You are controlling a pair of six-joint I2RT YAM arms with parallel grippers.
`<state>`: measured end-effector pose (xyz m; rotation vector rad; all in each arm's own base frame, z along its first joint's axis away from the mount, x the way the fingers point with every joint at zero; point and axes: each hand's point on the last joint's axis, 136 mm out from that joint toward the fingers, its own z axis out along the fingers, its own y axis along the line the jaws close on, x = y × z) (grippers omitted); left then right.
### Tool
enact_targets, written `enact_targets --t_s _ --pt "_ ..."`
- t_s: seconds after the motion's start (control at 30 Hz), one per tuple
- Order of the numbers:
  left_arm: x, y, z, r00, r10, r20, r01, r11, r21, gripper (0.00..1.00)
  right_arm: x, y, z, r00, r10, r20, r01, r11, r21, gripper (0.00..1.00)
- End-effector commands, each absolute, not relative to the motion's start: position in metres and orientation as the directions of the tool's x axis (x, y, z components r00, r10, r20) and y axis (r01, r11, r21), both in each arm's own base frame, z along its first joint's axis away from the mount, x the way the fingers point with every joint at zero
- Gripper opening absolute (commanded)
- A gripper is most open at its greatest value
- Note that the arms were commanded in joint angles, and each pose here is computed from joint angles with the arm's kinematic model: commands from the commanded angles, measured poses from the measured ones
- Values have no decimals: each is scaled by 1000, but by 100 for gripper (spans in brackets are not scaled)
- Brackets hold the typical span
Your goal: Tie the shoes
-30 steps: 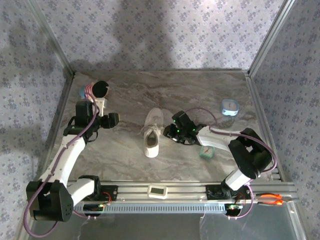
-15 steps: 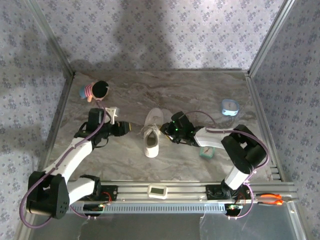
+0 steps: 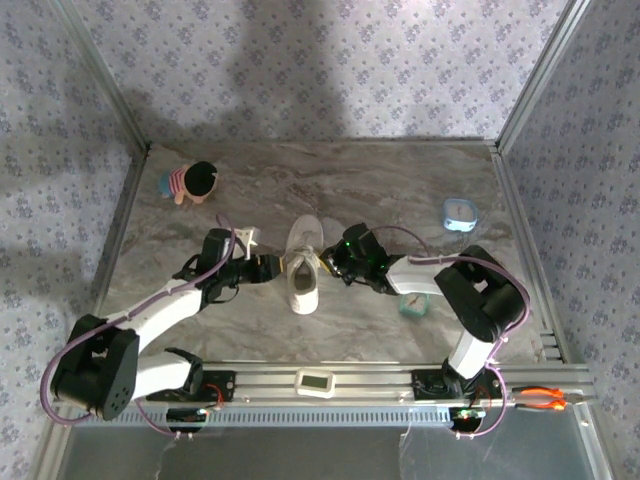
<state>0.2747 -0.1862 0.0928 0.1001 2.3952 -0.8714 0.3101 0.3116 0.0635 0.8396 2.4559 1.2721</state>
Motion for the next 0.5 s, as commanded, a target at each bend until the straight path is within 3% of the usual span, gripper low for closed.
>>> enact_targets --t_s 0.0,0.17,0.27,0.47 --pt "283 -187 109 -793 -141 -592 277 782 -557 57 316 313 73 -786 615 63 381 403 832 2" --pt "282 -174 112 -793 -113 -599 282 803 -524 57 318 299 86 -771 637 10 360 423 832 0" --pt "278 -171 120 -757 -40 -652 374 793 -482 57 317 288 95 -780 621 -71 324 499 804 0" --pt "257 -188 154 -434 371 -821 784 604 -141 48 315 274 105 -816 545 -192 255 637 728 0"
